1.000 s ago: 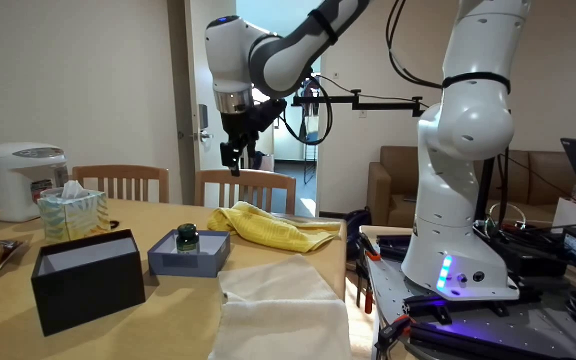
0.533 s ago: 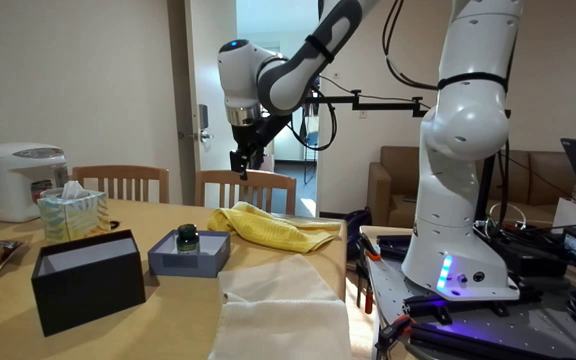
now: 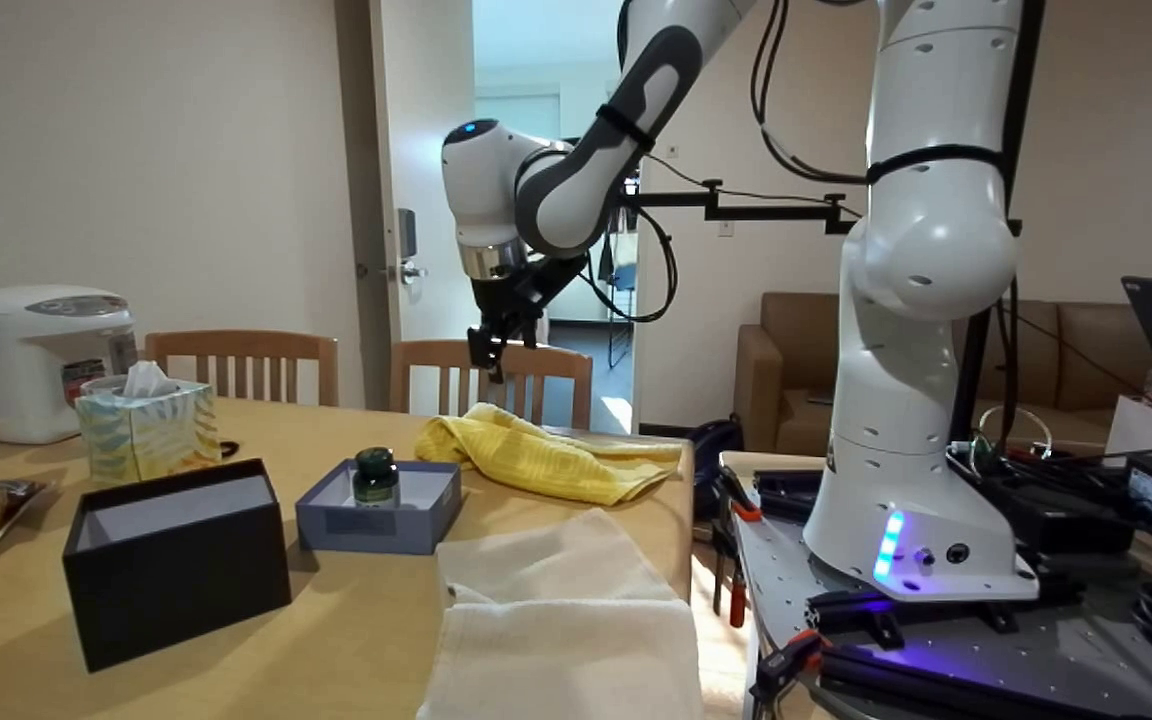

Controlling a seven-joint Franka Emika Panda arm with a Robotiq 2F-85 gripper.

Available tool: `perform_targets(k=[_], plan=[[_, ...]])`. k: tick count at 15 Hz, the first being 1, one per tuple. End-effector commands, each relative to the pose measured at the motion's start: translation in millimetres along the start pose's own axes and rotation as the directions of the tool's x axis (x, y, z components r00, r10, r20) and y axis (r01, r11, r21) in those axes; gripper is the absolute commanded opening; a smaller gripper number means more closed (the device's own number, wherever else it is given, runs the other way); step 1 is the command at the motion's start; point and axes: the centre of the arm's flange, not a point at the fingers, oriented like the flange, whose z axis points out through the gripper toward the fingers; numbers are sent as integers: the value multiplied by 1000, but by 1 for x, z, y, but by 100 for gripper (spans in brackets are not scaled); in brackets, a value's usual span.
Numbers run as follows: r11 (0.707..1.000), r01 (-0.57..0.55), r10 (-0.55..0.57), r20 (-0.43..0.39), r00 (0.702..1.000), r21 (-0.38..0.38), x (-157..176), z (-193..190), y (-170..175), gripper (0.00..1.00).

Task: Unfold the towel slightly on the table

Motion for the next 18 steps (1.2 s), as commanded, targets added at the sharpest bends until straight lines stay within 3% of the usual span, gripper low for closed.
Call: perform_targets(k=[1,3,6,9,13,18], plan=[[1000,29,-29,9,1000,8,7,0,-1,100],[995,83,-81,-38,996,47,19,6,-5,100],[975,146,-134,-76,988,170,40,19,-9,100],[951,171,-167,-36,985,256,52,43,-10,100],[969,145,-158,53,986,198,51,68,-4,100],[984,103,-117,84,990,146,54,70,16,100]])
